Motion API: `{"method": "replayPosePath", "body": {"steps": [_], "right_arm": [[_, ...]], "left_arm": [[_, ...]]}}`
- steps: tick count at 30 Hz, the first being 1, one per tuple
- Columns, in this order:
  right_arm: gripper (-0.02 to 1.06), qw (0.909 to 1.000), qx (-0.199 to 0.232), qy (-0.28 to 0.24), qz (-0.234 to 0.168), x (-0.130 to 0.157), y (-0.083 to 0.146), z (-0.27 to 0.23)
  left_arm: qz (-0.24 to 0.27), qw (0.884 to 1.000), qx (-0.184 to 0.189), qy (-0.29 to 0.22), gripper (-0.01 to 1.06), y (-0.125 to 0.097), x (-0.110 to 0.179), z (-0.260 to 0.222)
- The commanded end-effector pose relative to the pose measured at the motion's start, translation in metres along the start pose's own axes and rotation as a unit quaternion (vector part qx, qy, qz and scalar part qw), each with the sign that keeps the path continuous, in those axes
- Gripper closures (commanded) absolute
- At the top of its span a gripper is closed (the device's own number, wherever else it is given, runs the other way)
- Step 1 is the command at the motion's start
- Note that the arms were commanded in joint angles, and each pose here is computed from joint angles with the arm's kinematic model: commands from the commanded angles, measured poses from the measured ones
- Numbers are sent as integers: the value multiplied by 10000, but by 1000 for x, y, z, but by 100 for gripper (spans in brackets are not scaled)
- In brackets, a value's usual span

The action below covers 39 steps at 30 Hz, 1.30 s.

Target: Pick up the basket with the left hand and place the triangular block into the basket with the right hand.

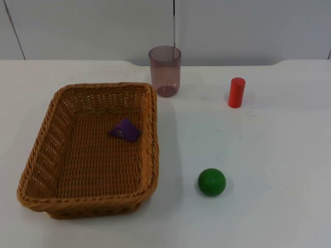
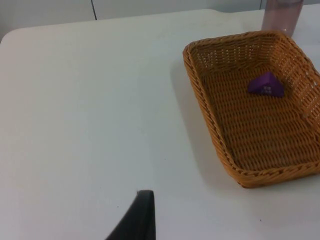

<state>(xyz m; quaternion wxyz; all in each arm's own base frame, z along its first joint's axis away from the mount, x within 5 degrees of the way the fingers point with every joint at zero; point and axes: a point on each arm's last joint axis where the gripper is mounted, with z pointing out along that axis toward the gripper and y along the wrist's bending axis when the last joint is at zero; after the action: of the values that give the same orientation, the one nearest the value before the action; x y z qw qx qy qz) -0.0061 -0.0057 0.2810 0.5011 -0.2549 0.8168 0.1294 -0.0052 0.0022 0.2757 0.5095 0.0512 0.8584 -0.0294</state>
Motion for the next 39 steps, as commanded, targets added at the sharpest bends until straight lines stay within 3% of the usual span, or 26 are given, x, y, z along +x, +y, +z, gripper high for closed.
{"method": "replayPosePath", "body": {"steps": [1, 9, 19, 24, 39], "right_arm": [[-1, 9998, 164, -42, 108, 0, 0, 1], [-1, 9880, 1360, 15, 728, 0, 3, 1], [-1, 9692, 2173, 53, 1157, 0, 4, 1], [-1, 9650, 2315, 60, 1230, 0, 4, 1], [-1, 9649, 2323, 62, 1227, 0, 4, 1]], "left_arm": [[-7, 10000, 60, -33, 0, -1, 0, 1], [-7, 10000, 60, -33, 0, -1, 0, 1], [-7, 10000, 60, -33, 0, -1, 0, 1], [-7, 10000, 60, -33, 0, -1, 0, 1], [-101, 9999, -113, -34, 0, -1, 0, 1]]}}
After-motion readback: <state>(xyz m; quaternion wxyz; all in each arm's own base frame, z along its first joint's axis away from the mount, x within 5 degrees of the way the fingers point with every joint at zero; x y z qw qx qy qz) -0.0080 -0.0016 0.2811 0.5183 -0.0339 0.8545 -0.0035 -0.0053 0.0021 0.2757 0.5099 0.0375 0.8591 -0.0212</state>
